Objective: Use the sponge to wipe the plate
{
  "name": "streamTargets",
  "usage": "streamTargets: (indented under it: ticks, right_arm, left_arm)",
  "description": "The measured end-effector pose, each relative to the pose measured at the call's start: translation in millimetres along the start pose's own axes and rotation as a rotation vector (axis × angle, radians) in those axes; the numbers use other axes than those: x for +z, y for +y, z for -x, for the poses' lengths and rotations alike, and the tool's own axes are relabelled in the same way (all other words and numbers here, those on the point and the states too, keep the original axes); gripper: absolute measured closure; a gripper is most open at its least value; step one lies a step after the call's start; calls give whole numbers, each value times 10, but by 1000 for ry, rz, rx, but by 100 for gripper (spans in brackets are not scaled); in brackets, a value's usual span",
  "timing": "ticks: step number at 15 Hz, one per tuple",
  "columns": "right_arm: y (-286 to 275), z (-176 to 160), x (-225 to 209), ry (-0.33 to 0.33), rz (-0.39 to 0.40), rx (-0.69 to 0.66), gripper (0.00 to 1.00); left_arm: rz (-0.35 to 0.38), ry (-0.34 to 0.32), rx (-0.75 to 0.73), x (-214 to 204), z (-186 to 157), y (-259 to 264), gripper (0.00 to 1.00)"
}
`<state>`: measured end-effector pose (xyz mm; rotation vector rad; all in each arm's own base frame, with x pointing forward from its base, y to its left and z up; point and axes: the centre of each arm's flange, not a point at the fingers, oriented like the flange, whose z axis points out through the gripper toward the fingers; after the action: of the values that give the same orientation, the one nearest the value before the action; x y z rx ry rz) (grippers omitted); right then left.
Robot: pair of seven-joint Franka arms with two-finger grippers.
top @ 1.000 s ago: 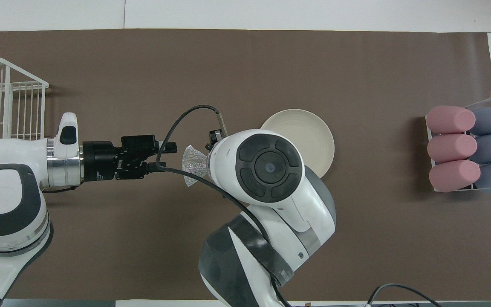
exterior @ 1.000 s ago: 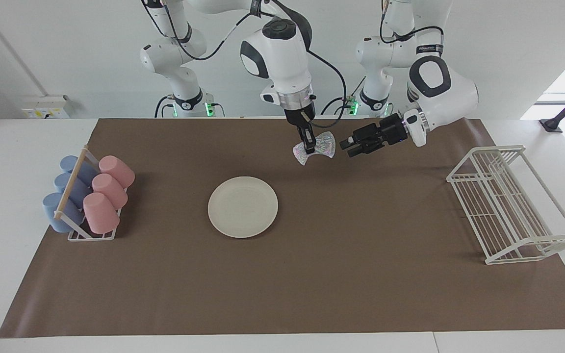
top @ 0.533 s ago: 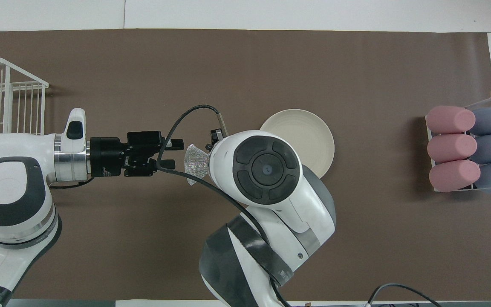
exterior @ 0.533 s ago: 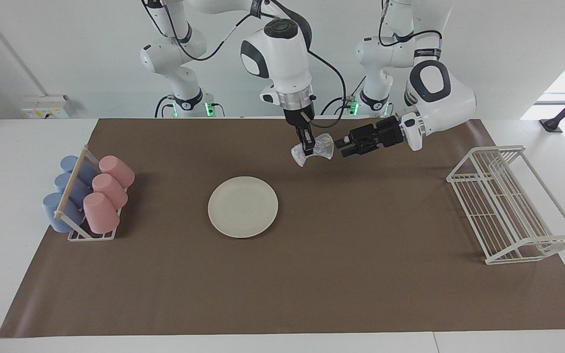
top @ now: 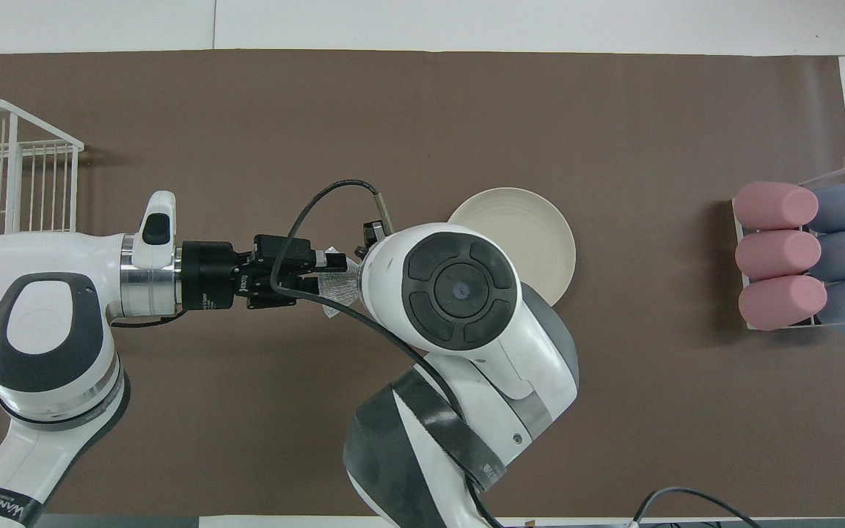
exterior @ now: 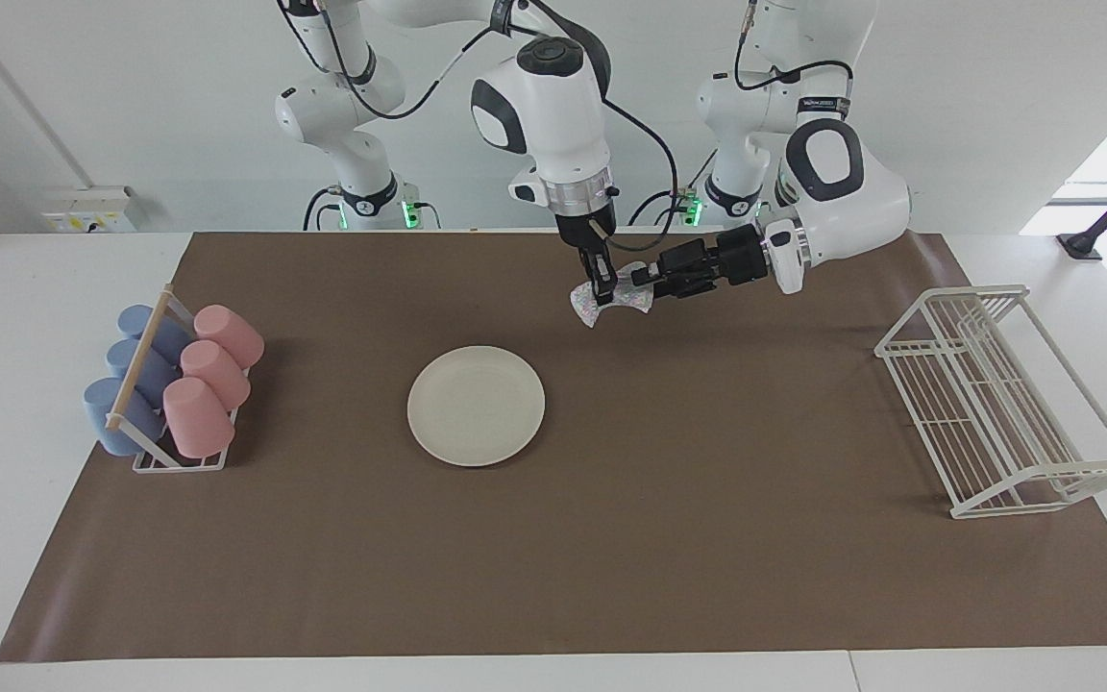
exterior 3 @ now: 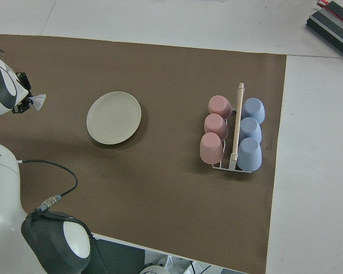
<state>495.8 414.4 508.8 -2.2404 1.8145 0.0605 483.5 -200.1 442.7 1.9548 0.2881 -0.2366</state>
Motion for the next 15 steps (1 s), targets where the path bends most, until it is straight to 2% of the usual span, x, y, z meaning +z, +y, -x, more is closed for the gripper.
streamTargets:
  ticks: [4,5,7,9,12,14,15]
  right_arm:
    - [-2,-3,3,0,0,1,89]
    - [-1,-3,4,0,0,0,89]
    - [9,-3,10,4,9,-1,89]
    - [31,-15,26,15,29,-25,72]
    - [-46,-197,-19,40,24,-154,37]
    - [-160,-580,-124,66,41,-331,20]
    - [-223,-868,-208,77,62,-427,6]
  left_arm:
    - [2,-5,-20,2,4,1,86]
    - [3,-8,-21,5,8,2,95]
    - [4,-13,-23,6,12,2,95]
    - [5,-17,-25,12,15,0,95]
    - [6,-21,-28,9,16,-2,95]
    - [6,-18,-30,-19,4,-11,95]
    - [3,-17,-32,-33,-2,-18,95]
